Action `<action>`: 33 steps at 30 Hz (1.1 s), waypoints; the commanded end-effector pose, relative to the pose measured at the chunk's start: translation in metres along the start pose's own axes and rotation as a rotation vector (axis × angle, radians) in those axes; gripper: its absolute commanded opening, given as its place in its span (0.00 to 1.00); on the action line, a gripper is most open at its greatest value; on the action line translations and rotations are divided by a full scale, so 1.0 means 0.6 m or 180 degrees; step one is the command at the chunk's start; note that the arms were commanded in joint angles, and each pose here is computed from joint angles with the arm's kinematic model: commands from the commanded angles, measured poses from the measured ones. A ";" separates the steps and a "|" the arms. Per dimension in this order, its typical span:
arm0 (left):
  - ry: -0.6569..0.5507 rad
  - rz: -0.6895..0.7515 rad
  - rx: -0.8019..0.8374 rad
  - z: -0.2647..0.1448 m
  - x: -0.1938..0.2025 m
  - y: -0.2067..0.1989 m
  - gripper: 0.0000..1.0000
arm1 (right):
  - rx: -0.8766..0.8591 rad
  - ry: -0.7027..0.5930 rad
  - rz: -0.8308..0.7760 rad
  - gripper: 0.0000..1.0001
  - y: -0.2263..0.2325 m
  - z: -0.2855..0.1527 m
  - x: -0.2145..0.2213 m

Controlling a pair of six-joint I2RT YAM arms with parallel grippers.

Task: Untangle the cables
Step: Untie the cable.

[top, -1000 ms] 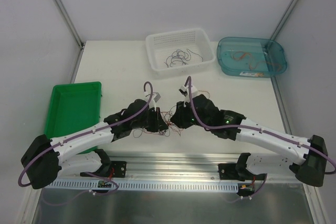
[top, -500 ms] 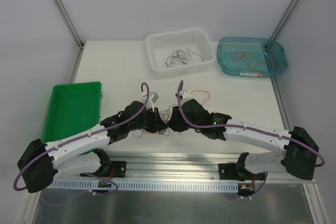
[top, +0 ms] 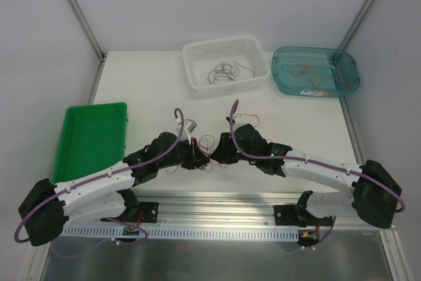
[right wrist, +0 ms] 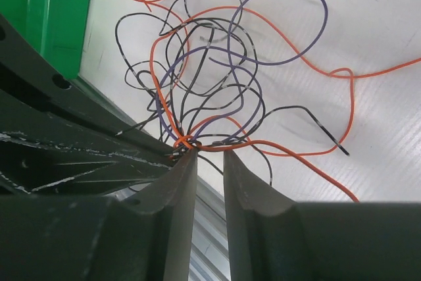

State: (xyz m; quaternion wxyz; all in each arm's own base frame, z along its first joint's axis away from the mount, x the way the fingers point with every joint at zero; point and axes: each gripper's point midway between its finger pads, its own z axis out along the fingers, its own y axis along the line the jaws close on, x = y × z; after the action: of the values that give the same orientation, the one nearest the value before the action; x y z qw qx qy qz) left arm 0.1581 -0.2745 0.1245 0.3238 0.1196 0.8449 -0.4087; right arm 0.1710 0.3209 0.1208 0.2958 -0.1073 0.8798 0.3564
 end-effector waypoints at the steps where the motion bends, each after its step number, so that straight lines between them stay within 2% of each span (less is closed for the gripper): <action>1: -0.0215 0.0194 0.0690 -0.013 -0.029 -0.077 0.00 | -0.0088 -0.0198 0.0031 0.26 0.006 0.001 -0.028; 3: -0.0180 0.0213 0.0754 -0.010 -0.027 -0.083 0.00 | -0.0239 -0.0143 -0.0027 0.27 0.023 0.001 -0.025; 8: -0.0158 0.0213 0.0787 0.001 -0.027 -0.086 0.01 | -0.0591 -0.0012 -0.0155 0.39 0.056 0.001 -0.015; 15: -0.0251 0.0421 0.0886 0.002 -0.035 -0.093 0.03 | -0.0961 0.0041 -0.0293 0.38 0.086 0.005 -0.006; 17: -0.0296 0.0443 0.0856 0.002 -0.038 -0.090 0.03 | -0.0993 0.0095 -0.0292 0.33 0.091 0.006 -0.003; 19: -0.0364 0.0438 0.0810 0.000 -0.043 -0.086 0.03 | -0.1010 0.0097 -0.0299 0.24 0.092 0.006 -0.003; 21: -0.0392 0.0424 0.0758 -0.002 -0.043 -0.079 0.03 | -0.0933 0.0101 -0.0318 0.22 0.085 0.006 -0.002; 24: -0.0402 0.0392 0.0614 -0.003 -0.040 -0.063 0.03 | -0.0797 0.0092 -0.0392 0.10 0.072 0.001 -0.003; 25: -0.0407 0.0381 0.0576 -0.004 -0.040 -0.059 0.05 | -0.0763 0.0080 -0.0400 0.02 0.068 -0.001 -0.004; 26: -0.0446 0.0352 0.0480 -0.003 -0.042 -0.049 0.07 | -0.0693 0.0065 -0.0393 0.01 0.061 -0.004 -0.005; 27: -0.0450 0.0315 0.0436 -0.004 -0.038 -0.042 0.10 | -0.0674 0.0047 -0.0411 0.01 0.060 -0.007 -0.008; 30: -0.0493 0.0247 0.0296 -0.013 -0.034 -0.024 0.28 | -0.0565 0.0012 -0.0451 0.01 0.050 -0.016 -0.017; 31: -0.0518 0.0235 0.0273 -0.018 -0.035 -0.022 0.40 | -0.0566 0.0000 -0.0473 0.01 0.053 -0.020 -0.020; 32: -0.0550 0.0218 0.0257 -0.023 -0.037 -0.021 0.61 | -0.0545 0.0011 -0.0490 0.01 0.050 -0.025 -0.021; 33: -0.0645 0.0180 0.0265 -0.034 -0.044 -0.022 0.66 | -0.0530 0.0015 -0.0508 0.01 0.049 -0.027 -0.023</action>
State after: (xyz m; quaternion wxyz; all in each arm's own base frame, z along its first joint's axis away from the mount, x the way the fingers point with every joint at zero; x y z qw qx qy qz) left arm 0.1532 -0.2747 0.1389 0.3677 0.1457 0.8058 -0.4407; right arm 0.1619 0.3318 0.1312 0.2909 -0.1863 0.8493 0.3991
